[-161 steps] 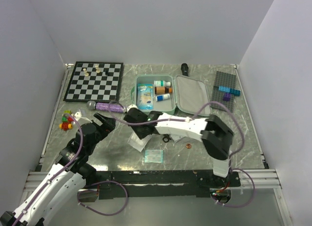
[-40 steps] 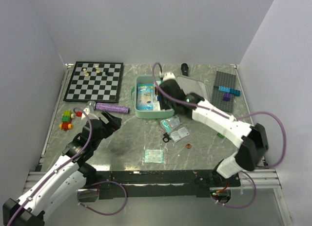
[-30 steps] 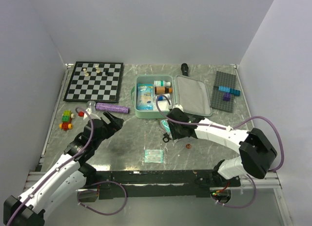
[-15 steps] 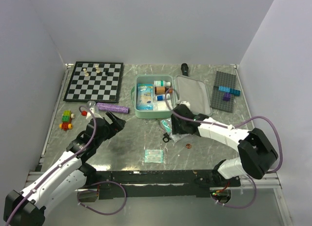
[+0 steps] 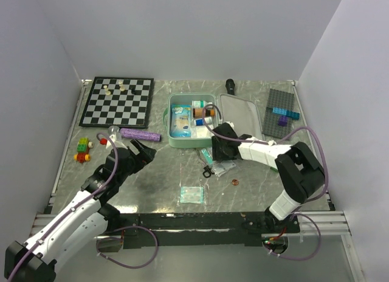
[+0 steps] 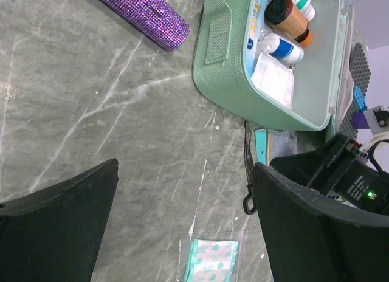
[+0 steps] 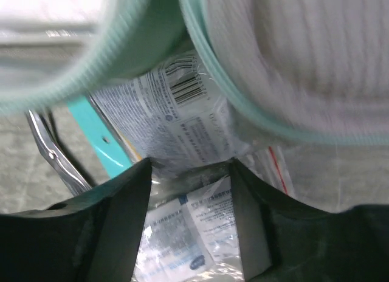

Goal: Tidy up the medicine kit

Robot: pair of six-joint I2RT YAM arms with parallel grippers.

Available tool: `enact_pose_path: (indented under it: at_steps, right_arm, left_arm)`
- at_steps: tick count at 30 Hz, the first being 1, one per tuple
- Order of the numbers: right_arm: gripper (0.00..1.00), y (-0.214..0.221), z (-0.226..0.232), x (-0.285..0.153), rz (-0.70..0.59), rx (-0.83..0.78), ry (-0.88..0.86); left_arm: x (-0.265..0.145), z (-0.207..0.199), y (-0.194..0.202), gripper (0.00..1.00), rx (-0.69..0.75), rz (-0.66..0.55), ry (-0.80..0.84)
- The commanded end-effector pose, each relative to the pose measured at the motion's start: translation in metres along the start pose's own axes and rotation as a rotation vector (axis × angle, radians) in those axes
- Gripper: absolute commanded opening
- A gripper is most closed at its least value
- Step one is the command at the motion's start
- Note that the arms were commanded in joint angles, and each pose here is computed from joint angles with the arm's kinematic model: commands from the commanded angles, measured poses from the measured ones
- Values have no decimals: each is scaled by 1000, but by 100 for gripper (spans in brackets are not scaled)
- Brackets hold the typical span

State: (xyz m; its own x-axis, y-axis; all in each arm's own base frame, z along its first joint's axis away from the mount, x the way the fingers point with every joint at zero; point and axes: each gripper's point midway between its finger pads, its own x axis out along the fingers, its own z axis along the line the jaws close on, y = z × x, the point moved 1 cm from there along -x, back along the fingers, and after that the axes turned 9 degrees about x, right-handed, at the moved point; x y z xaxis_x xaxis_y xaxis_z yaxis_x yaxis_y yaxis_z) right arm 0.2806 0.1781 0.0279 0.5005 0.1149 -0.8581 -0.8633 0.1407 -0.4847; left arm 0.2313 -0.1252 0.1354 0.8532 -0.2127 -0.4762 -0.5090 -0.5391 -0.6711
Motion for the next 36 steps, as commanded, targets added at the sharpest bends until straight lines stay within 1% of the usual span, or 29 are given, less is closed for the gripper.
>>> enact_pose_path:
  at_steps: [1, 4, 7, 11, 12, 16, 22, 25, 27, 31, 33, 36]
  right_arm:
    - [54, -18, 13, 8, -36, 8, -20]
    - [42, -14, 10, 8, -32, 18, -17]
    - [29, -15, 7, -1, -62, 30, -26]
    - [15, -17, 5, -24, -115, 31, -54]
    - [13, -17, 4, -29, -126, 30, -60]
    - [0, -18, 5, -56, -170, 3, -90]
    - [0, -28, 20, -100, -256, -38, -176]
    - [0, -42, 39, -128, -329, -75, -264]
    - [0, -53, 59, -141, -360, -127, -355]
    - [0, -76, 97, -137, -377, -263, -431]
    - [0, -89, 113, -121, -377, -322, -409]
    - [0, -118, 132, -100, -392, -363, -360]
  left_arm:
    - [-2, -5, -11, 96, -7, -33, 7]
    - [-2, -5, -10, 96, -6, -31, 5]
    - [-1, -5, -9, 95, -6, -28, 8]
    - [1, -6, -7, 96, -4, -21, 11]
    - [1, -6, -7, 96, -6, -19, 10]
    - [2, -7, -5, 96, -8, -12, 18]
    - [3, -8, -4, 96, -9, -9, 24]
    - [3, -8, -4, 95, -10, -8, 25]
    - [3, -8, -4, 95, -11, -6, 28]
    - [4, -10, -3, 95, -1, -2, 32]
    - [3, -9, -4, 95, 7, 1, 22]
    - [1, -6, -5, 96, 21, -2, 14]
